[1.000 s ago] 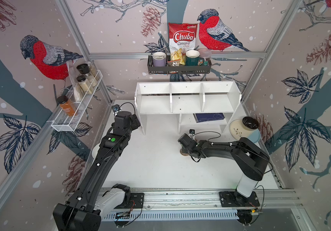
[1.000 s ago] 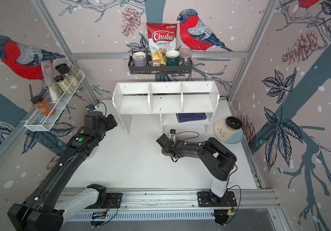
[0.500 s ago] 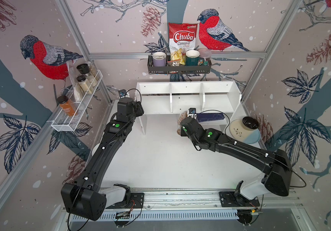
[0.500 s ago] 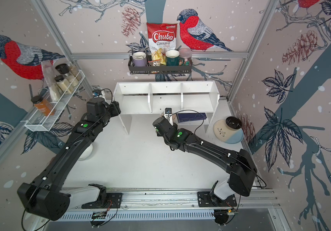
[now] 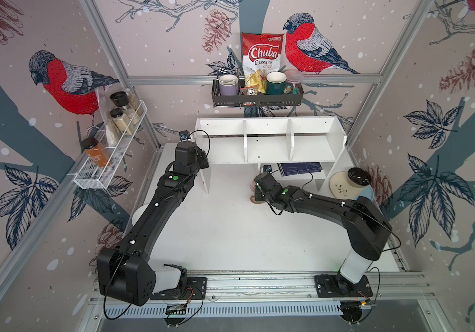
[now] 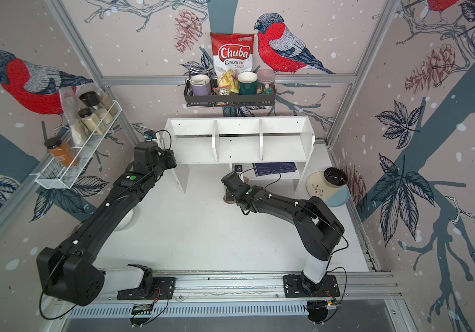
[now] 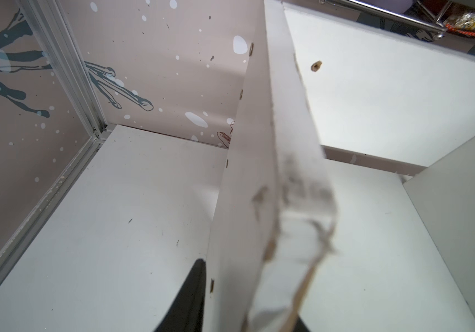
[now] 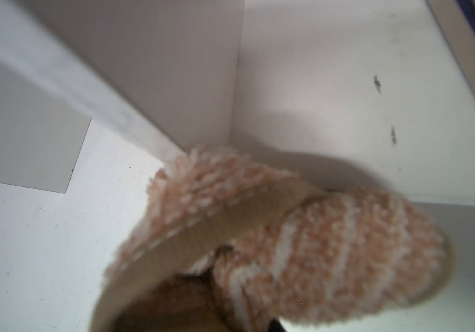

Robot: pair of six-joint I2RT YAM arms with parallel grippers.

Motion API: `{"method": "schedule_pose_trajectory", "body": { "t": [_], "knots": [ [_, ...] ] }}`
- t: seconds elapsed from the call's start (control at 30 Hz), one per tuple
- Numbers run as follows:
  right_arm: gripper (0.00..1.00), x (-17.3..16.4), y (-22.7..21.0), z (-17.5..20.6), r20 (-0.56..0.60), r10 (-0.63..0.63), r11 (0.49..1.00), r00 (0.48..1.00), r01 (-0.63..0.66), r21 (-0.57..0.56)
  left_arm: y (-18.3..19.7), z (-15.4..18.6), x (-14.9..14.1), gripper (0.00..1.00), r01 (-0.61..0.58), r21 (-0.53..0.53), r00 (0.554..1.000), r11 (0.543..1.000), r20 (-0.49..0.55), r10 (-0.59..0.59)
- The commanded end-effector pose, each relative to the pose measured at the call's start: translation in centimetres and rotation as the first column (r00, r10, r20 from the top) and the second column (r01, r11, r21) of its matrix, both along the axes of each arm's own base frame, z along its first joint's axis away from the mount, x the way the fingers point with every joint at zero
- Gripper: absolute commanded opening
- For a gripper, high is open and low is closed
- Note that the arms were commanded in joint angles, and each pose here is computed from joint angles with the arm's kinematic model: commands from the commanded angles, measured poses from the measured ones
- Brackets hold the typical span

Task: Wipe the bookshelf clean with a cloth
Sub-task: Wipe the dust from the shelf.

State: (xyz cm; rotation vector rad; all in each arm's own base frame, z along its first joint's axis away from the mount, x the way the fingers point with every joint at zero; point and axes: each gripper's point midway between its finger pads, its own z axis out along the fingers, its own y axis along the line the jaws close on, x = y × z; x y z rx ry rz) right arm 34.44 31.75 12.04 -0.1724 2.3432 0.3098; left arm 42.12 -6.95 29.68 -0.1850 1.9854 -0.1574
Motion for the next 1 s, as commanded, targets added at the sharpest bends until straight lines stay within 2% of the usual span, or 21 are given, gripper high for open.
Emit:
{"method": "schedule_pose_trajectory", "body": {
  "t": [0.0,0.13,0.2,0.27,0.5,0.57,0.67,0.83,0.97],
  "knots": [
    [0.0,0.7,0.2,4.7,0.099,-0.008,0.999,0.995,0.003,0.046,0.0,1.0,0.5,0.26,-0.001,0.003,0.999,1.0,0.052,0.001],
    [0.0,0.9,-0.7,11.1,0.207,-0.034,0.997,0.978,0.02,0.069,0.5,1.1,0.3,0.17,-0.023,0.013,0.998,1.0,0.067,0.022],
    [0.0,0.8,-0.6,12.2,0.226,-0.029,0.997,0.974,0.012,0.077,0.5,1.3,0.3,0.14,-0.021,0.016,0.997,1.0,0.073,0.019],
    [0.0,0.9,-0.4,11.4,0.21,-0.024,0.997,0.977,0.008,0.077,0.5,1.2,0.4,0.11,-0.019,0.017,0.997,1.0,0.071,0.018],
    [0.0,-0.1,0.8,3.9,0.068,-0.001,0.996,0.998,-0.005,0.089,0.4,0.3,0.3,0.0,-0.012,0.026,0.998,1.0,0.055,0.011],
    [0.0,-0.2,1.1,3.7,0.052,0.007,0.996,0.999,-0.012,0.085,0.4,0.2,0.3,0.0,-0.009,0.027,0.999,1.0,0.054,0.007],
    [0.0,0.2,0.8,6.0,0.081,0.001,0.997,0.997,-0.008,0.083,0.3,0.1,0.4,0.0,-0.008,0.027,0.998,1.0,0.055,0.007],
    [0.0,1.5,-3.9,9.3,0.1,-0.114,0.987,0.988,0.1,0.129,0.2,0.0,0.4,0.0,0.0,0.028,0.998,1.0,0.055,-0.002],
    [0.0,1.7,-10.5,10.0,0.11,-0.239,0.965,0.965,0.223,0.137,0.2,-0.2,0.4,0.0,-0.001,0.03,0.999,1.0,0.053,-0.001]
  ]
}}
